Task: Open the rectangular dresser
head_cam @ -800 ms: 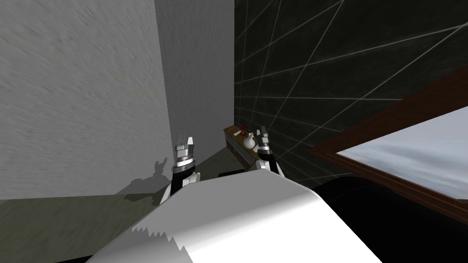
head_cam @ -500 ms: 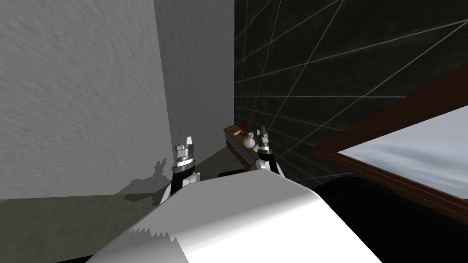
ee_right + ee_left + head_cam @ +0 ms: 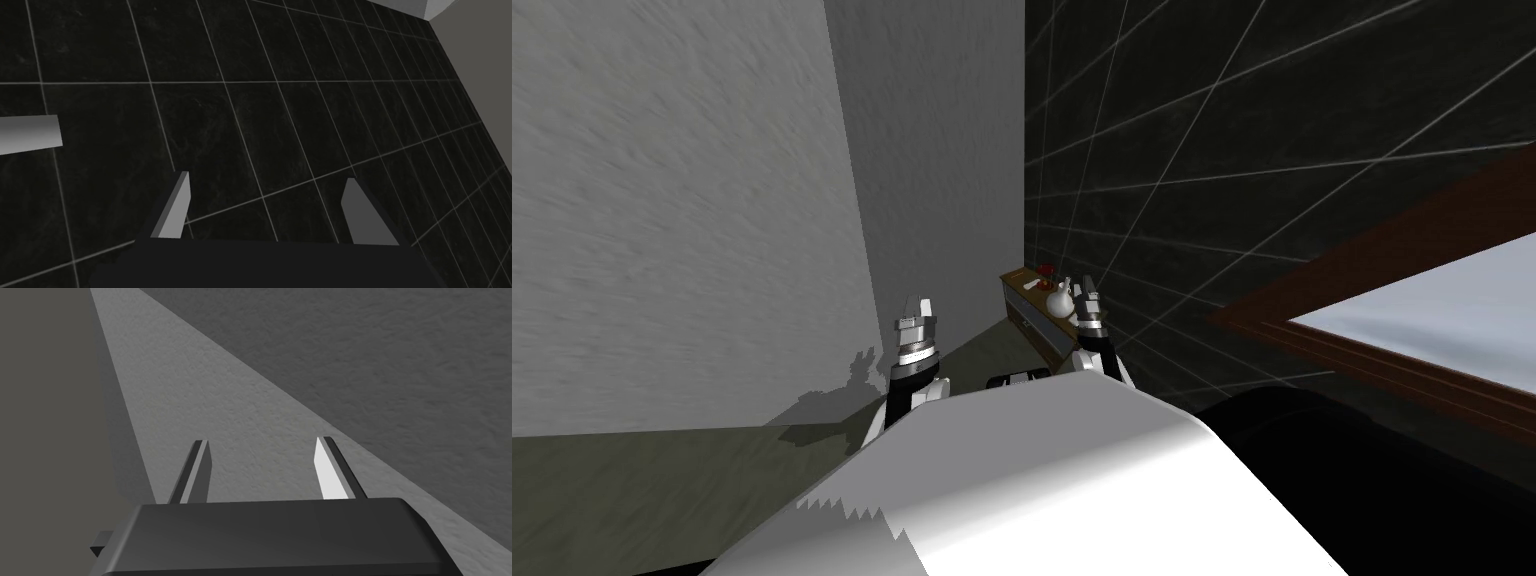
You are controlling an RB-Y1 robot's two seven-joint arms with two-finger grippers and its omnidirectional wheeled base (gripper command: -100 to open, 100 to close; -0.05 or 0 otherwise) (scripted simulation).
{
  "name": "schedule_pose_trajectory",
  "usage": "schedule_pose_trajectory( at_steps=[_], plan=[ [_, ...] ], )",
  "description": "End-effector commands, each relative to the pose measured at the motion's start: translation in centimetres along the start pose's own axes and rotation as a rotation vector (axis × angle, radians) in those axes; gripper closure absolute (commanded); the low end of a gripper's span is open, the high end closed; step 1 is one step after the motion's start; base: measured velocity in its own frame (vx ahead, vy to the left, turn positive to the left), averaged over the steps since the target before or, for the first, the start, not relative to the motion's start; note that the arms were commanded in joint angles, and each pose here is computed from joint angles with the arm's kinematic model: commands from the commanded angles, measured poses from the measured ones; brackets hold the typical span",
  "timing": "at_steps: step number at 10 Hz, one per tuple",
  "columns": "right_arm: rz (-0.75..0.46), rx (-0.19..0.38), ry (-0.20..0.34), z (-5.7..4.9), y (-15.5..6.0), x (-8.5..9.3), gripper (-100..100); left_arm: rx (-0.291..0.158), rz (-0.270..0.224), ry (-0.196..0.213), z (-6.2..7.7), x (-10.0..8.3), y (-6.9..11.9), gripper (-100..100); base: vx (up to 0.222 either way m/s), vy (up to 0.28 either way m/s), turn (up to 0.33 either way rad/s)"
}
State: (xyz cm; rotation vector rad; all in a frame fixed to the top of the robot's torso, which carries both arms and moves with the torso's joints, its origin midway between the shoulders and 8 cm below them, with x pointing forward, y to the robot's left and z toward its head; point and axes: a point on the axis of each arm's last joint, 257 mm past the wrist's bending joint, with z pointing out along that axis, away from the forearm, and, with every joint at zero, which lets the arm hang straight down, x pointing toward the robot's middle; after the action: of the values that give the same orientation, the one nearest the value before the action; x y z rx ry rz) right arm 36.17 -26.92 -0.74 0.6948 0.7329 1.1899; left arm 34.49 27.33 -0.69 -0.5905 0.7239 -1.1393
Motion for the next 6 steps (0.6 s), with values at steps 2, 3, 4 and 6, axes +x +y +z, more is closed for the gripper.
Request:
schedule_pose_trajectory(
  at_steps=[2, 3, 4, 6],
  plan=[
    [-0.067, -0.001, 0.053, -0.2, -0.2, 0.8, -100, 0.0, 0.0, 0.0, 0.0, 0.0, 0.0, 0, 0.02, 0.007, -0.062],
    [-0.108, -0.002, 0.08, -0.4, -0.3, 1.3, -100, -0.001, 0.0, 0.0, 0.0, 0.0, 0.0, 0, 0.067, 0.018, -0.159],
    [-0.157, -0.005, 0.109, -0.5, -0.4, 1.9, -100, -0.001, 0.0, 0.0, 0.0, 0.0, 0.0, 0, 0.084, 0.008, -0.154],
    [-0.277, -0.014, 0.177, -1.1, -0.7, 3.1, -100, -0.001, 0.0, 0.0, 0.0, 0.0, 0.0, 0, 0.107, 0.015, -0.181]
  ],
)
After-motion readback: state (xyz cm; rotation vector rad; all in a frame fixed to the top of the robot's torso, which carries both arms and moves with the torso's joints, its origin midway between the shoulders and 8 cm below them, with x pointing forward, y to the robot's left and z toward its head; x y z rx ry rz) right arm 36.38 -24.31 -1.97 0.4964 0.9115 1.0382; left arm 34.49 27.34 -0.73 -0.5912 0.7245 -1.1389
